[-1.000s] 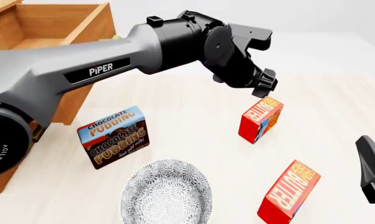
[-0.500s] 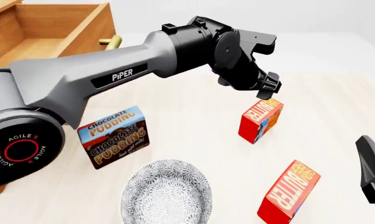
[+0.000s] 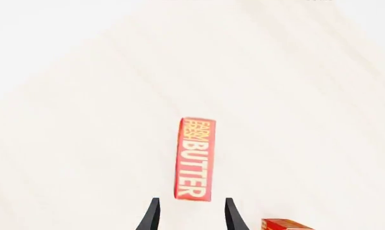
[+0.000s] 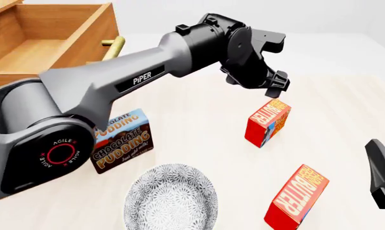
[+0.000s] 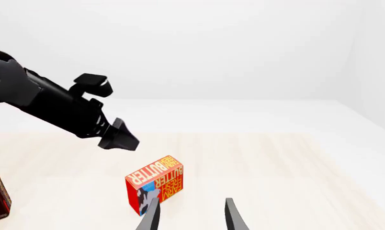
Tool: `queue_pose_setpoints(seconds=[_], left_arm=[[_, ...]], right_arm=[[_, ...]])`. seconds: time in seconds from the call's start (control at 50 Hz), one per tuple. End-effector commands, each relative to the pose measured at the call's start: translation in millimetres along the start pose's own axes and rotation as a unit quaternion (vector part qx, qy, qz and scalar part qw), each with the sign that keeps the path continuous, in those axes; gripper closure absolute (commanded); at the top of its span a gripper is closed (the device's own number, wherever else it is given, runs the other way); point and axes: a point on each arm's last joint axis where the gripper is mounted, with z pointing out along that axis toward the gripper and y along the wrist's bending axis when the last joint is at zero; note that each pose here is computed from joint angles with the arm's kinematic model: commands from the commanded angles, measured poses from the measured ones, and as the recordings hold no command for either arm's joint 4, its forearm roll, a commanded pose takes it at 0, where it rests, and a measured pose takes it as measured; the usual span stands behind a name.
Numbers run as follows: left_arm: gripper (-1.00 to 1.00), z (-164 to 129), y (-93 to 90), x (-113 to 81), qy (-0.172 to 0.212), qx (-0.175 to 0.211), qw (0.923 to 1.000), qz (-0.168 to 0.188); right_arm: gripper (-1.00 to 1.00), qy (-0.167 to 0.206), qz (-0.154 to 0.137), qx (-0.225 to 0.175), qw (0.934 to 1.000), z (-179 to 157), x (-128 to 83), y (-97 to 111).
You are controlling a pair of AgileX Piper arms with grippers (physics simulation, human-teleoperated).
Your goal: Put the butter at the front in the top drawer of the cabinet and close it.
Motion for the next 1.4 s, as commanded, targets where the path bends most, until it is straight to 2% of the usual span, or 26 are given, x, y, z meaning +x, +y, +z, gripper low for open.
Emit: queue_pose_setpoints(seconds=[0.02, 0.62, 1.22, 1.28, 1.32, 1.36, 1.4], left_arm=[[-1.0, 7.8, 5.6, -7.0, 0.004, -0.005, 1.0, -0.001], [-1.0, 41.4, -1.4, -5.2, 0.015, -0.002, 0.9999, -0.001], [-1.0, 71.1, -6.2, 7.4, 0.028, -0.001, 0.9995, -0.011], [-1.0, 74.9, -5.0, 9.8, 0.03, -0.002, 0.9995, -0.012], [-1.0, 78.9, 2.3, 9.5, 0.033, -0.006, 0.9994, -0.012], [-1.0, 80.1, -5.0, 12.7, 0.032, -0.002, 0.9994, -0.015], [-1.0, 82.0, -4.0, 14.1, 0.034, -0.003, 0.9993, -0.015]], right_arm=[[-1.0, 0.0, 0.0, 0.0, 1.0, -0.2, 0.1, 0.0], [-1.0, 0.0, 0.0, 0.0, 1.0, -0.2, 0.1, 0.0], [-1.0, 0.0, 0.0, 0.0, 1.0, -0.1, 0.1, 0.0], [-1.0, 0.0, 0.0, 0.0, 1.0, -0.2, 0.1, 0.0], [-1.0, 0.0, 0.0, 0.0, 1.0, -0.2, 0.1, 0.0], [-1.0, 0.0, 0.0, 0.0, 1.0, -0.1, 0.1, 0.0], [-1.0, 0.0, 0.0, 0.0, 1.0, -0.1, 0.1, 0.0]])
